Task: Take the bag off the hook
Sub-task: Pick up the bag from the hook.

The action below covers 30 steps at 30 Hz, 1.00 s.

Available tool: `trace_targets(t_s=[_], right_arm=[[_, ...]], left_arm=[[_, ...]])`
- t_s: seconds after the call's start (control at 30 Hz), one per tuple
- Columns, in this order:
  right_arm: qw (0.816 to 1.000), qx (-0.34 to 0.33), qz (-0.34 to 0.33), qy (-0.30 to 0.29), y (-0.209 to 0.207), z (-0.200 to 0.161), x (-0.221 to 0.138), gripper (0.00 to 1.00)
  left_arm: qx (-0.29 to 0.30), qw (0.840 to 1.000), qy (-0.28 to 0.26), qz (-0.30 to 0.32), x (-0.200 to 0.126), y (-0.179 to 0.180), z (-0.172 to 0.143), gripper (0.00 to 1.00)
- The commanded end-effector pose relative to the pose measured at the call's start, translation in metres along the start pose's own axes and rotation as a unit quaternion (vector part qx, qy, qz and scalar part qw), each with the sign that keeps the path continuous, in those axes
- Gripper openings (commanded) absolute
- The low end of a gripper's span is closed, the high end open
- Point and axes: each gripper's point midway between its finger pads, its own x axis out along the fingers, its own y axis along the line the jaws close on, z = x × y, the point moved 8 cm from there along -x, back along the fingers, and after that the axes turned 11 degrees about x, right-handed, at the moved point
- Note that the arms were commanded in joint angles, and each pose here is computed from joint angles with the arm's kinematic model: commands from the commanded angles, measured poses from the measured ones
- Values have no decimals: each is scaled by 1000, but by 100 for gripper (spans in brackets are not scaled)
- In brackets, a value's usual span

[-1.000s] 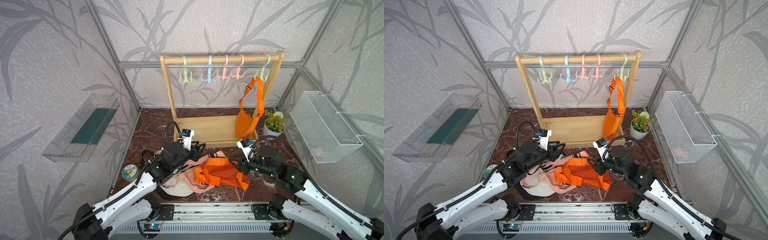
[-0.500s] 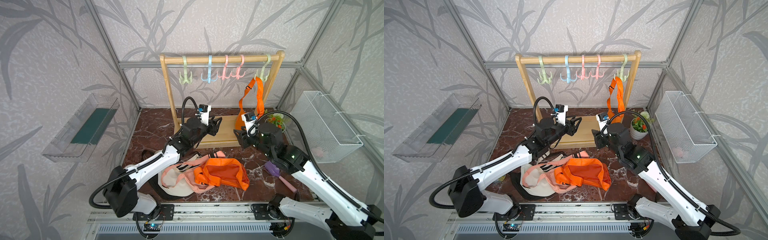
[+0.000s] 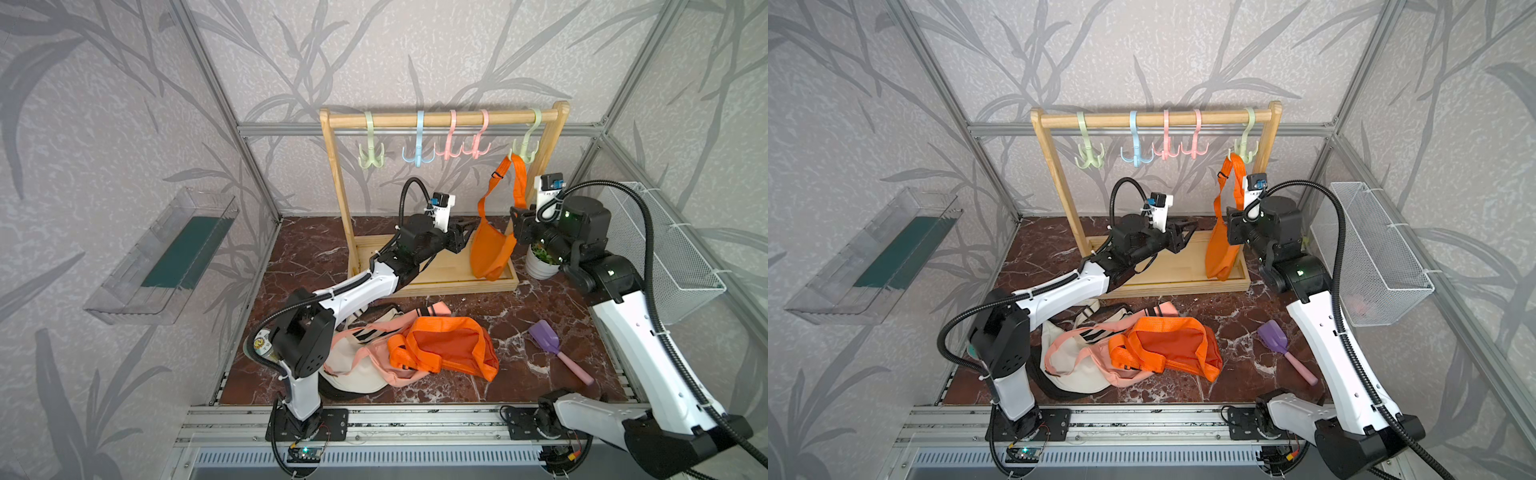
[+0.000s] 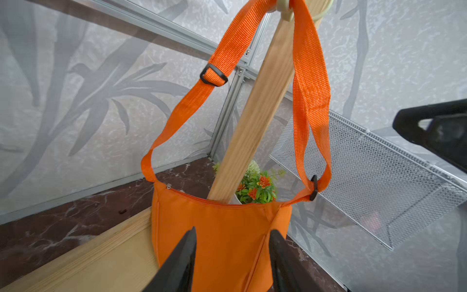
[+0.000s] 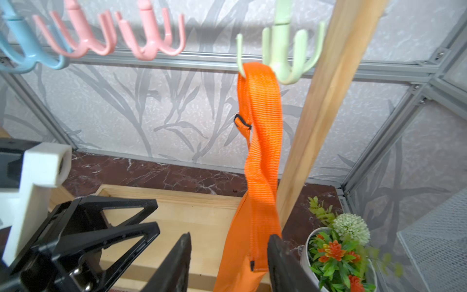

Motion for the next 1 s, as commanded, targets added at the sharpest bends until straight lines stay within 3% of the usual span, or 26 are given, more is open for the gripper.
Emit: trace_targets(t_s=[0.0,0.33,0.53,0.67,0.87,0.97], right_arm=[[1000,12,14,-5,-8,14,5,51],[998,56,28,25,-26,13,50,60],[997,54,40,30,-25,8,66,59],[998,43,34,19,-26,11,70,47],[1000,24,8,-16,-29,29,66,15],[999,16,2,-32,-27,44,62,8]], left_arm=[[-23,997,-16,-69,9,-13,14,50],[-73,983,25,-169,44,-26,1,56],[-102,983,63,-135,62,-21,-8,56],[-99,986,65,-118,65,-18,-9,56],[-62,992,56,-95,71,-13,-1,56],[-35,996,56,-54,77,-4,0,56]])
